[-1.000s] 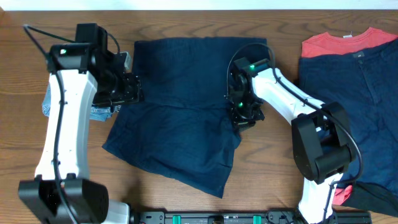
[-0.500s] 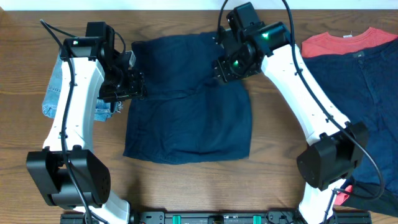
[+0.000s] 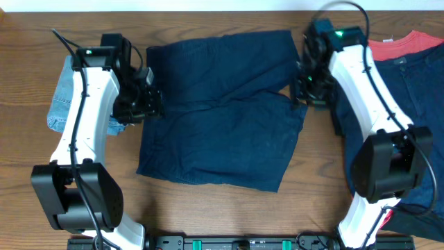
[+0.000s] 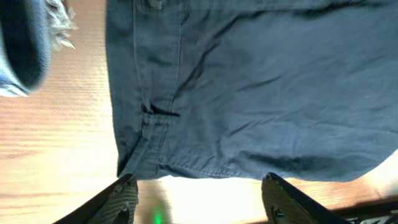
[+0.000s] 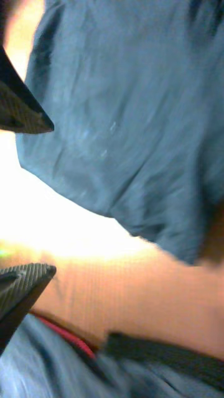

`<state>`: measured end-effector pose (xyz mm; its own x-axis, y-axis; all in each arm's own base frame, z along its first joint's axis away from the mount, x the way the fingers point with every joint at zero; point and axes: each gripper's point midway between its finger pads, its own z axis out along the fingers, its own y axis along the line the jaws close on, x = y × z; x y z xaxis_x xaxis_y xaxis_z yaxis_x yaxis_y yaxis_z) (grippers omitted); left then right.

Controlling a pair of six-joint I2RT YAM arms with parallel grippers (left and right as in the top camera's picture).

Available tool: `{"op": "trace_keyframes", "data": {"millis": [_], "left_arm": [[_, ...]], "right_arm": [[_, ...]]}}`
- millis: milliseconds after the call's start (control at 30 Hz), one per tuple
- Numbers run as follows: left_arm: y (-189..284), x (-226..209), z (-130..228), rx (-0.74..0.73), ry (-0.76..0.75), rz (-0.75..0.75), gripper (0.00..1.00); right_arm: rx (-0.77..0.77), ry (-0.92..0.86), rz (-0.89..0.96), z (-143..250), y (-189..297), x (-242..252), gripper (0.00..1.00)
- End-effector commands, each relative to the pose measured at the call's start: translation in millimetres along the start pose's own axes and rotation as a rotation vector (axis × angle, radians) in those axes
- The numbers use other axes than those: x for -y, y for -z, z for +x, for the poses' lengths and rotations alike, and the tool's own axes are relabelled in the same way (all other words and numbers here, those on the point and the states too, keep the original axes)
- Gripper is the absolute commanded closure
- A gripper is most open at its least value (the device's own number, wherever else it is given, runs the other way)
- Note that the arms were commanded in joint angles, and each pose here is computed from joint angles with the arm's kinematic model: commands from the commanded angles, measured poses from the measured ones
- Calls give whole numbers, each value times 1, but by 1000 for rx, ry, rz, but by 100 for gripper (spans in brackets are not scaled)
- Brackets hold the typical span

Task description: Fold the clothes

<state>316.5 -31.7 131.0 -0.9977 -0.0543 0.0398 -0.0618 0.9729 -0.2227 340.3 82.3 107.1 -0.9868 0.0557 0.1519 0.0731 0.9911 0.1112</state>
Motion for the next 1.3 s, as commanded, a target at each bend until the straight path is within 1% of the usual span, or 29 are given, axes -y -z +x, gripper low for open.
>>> {"op": "trace_keyframes", "data": {"millis": [0, 100, 167, 233, 267, 300, 333, 400, 433, 467, 533, 633, 667, 767, 800, 833, 867, 900, 933, 967, 1000, 1100, 1167, 1267], "left_arm": [[-18, -6, 11, -48, -1, -10, 38], [-31, -8, 14, -59, 1, -4, 39], [-39, -9, 15, -60, 2, -3, 38], [-46, -11, 15, -55, 0, -3, 38], [-50, -12, 15, -55, 0, -3, 38], [-53, -13, 16, -53, 0, -3, 38], [-57, -13, 16, -53, 0, -3, 38], [-65, -15, 19, -56, 1, -3, 38], [-68, -16, 20, -59, 2, -3, 38], [-72, -17, 22, -61, 6, -3, 38], [-77, -18, 25, -67, 20, -4, 38], [-81, -19, 27, -73, 46, -5, 38], [-81, -19, 27, -69, 46, -5, 38], [-81, -19, 22, -50, 42, -4, 39], [-81, -19, 21, -47, 40, -4, 39], [-81, -19, 20, -44, 40, -4, 39], [-81, -19, 20, -44, 40, -4, 39], [-81, -19, 21, -45, 43, -4, 39], [-81, -19, 21, -47, 44, -4, 39], [-81, -19, 21, -49, 45, -4, 39], [-81, -19, 22, -51, 45, -4, 38], [-81, -19, 23, -56, 46, -4, 38], [-81, -19, 23, -56, 46, -4, 38], [-81, -19, 24, -60, 47, -5, 38]], "right_arm": [[-150, -20, -109, 31, -33, -10, 39], [-213, -44, -102, 49, -64, -5, 36], [-225, -79, -100, 56, -84, -4, 35], [-215, -105, -105, 57, -100, -5, 36], [-206, -109, -117, 57, -107, -6, 38], [-200, -114, -142, 56, -112, -9, 45], [-194, -110, -171, 55, -115, -14, 63], [-172, -67, -227, 50, -115, -23, 89], [-161, -56, -232, 47, -112, -25, 96], [-156, -38, -228, 45, -105, -25, 99], [-169, -21, -186, 45, -83, -21, 99], [-166, 10, -128, 41, -36, -25, 99], [-138, 31, -131, 35, -19, -32, 99], [11, 121, -219, 10, 22, -73, 99], [57, 153, -247, 3, 31, -86, 95], [105, 187, -257, -4, 37, -98, 83], [135, 210, -254, -8, 40, -105, 57], [155, 226, -248, -10, 41, -109, 38], [166, 235, -226, -11, 40, -110, 28], [172, 234, -193, -12, 38, -106, 21], [174, 223, -152, -13, 36, -99, 20], [171, 89, 30, -16, 29, -56, 17], [160, 33, 81, -17, 25, -35, 14], [117, -39, 69, -16, 17, -10, 14]]}}
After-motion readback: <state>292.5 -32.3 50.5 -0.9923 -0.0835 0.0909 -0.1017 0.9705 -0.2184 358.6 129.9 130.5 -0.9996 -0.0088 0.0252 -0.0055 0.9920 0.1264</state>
